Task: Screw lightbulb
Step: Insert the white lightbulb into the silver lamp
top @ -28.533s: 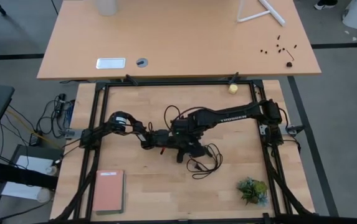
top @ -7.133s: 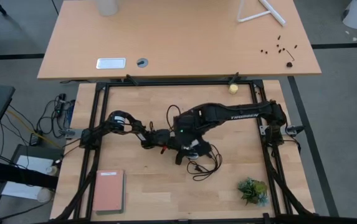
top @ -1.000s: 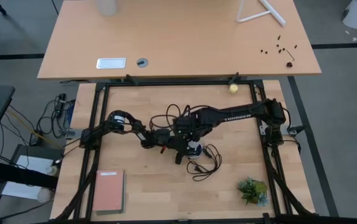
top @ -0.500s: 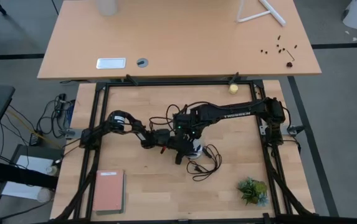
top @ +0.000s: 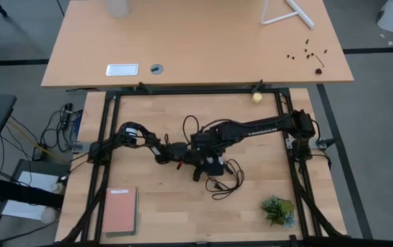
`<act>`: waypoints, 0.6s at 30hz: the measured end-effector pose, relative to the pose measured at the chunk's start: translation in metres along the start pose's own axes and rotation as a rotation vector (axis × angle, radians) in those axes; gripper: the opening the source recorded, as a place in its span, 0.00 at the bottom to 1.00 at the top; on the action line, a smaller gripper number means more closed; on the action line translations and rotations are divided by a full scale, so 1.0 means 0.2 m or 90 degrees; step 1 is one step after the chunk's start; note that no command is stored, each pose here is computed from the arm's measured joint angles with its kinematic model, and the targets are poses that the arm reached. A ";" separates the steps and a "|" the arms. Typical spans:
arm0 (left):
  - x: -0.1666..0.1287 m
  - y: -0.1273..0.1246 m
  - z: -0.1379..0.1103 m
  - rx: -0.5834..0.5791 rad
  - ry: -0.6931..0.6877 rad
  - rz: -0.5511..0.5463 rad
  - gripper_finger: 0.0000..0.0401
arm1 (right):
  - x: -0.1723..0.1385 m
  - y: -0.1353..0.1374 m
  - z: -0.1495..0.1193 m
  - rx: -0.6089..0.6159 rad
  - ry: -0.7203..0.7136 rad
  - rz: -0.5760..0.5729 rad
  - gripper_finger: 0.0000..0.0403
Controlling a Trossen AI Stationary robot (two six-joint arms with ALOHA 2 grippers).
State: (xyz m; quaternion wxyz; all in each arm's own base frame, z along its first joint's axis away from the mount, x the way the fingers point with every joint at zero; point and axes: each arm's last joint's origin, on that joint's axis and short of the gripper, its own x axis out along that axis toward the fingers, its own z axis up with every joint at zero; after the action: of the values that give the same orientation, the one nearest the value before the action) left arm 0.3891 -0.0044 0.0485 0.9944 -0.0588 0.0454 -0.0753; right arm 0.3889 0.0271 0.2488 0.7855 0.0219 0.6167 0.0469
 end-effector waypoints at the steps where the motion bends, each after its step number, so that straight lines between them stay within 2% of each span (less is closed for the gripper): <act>1: 0.00 0.00 0.00 0.000 0.000 0.000 0.47 | 0.00 0.01 0.00 -0.034 0.000 -0.008 0.90; 11: 0.00 0.00 0.00 0.000 0.000 0.002 0.47 | 0.00 0.06 -0.01 -0.332 0.017 -0.056 0.90; 18: 0.00 0.00 0.00 0.000 0.000 0.002 0.47 | 0.00 0.06 -0.01 -0.439 0.031 -0.060 0.86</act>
State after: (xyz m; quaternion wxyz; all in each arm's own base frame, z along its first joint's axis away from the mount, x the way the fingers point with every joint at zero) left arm 0.3891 -0.0044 0.0485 0.9945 -0.0585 0.0455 -0.0734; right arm 0.3860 0.0399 0.2484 0.7332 -0.2745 0.5833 0.2166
